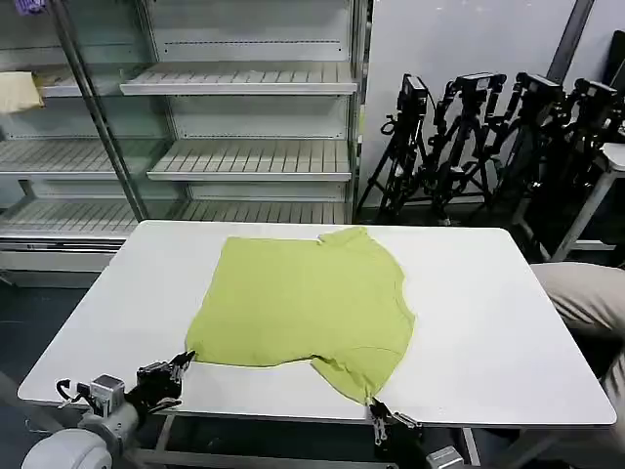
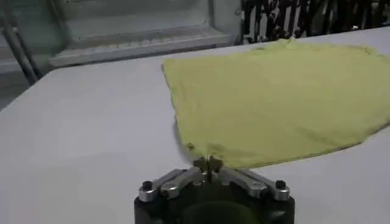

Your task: Fold and organize the clothes.

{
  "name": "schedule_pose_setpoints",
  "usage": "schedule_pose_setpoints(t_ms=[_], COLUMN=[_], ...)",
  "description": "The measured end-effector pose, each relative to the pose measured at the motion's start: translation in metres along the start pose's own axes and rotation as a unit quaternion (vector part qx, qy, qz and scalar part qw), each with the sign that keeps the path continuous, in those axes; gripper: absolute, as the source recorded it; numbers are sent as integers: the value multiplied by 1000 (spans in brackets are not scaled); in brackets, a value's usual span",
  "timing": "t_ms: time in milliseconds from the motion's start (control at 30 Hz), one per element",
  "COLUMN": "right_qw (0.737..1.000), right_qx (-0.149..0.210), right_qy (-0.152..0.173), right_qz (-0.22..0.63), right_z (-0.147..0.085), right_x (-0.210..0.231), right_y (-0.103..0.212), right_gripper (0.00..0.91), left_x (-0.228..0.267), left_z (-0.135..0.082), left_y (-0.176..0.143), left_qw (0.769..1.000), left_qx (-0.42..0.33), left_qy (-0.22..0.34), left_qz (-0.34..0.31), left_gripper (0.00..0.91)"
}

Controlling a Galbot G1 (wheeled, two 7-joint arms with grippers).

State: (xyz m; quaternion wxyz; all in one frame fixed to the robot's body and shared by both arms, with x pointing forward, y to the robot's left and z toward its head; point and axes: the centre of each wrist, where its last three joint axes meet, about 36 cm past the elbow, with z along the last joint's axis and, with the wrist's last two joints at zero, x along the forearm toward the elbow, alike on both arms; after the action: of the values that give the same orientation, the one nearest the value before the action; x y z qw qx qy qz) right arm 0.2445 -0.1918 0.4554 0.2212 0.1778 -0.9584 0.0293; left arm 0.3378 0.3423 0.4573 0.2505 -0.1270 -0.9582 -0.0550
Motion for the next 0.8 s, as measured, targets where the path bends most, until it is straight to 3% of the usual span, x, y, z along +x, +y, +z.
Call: schedule_pose_setpoints(t_ms=[467,800], right_qw=[997,994], right_qx=[7,22], right_qy=[-81,-104], right_qz=[15,27], right_z=[-34,-52], right_x=[-37,-85], right_y=[-28,-50], right_gripper=[0,0], left_x=[-33,-70], left_z=[-33,-51], left_y=[6,15], left_qw=[997,994], left_qx=[38,59], left_qy=[-63,-85], left_qz=[13,17], left_gripper=[10,10])
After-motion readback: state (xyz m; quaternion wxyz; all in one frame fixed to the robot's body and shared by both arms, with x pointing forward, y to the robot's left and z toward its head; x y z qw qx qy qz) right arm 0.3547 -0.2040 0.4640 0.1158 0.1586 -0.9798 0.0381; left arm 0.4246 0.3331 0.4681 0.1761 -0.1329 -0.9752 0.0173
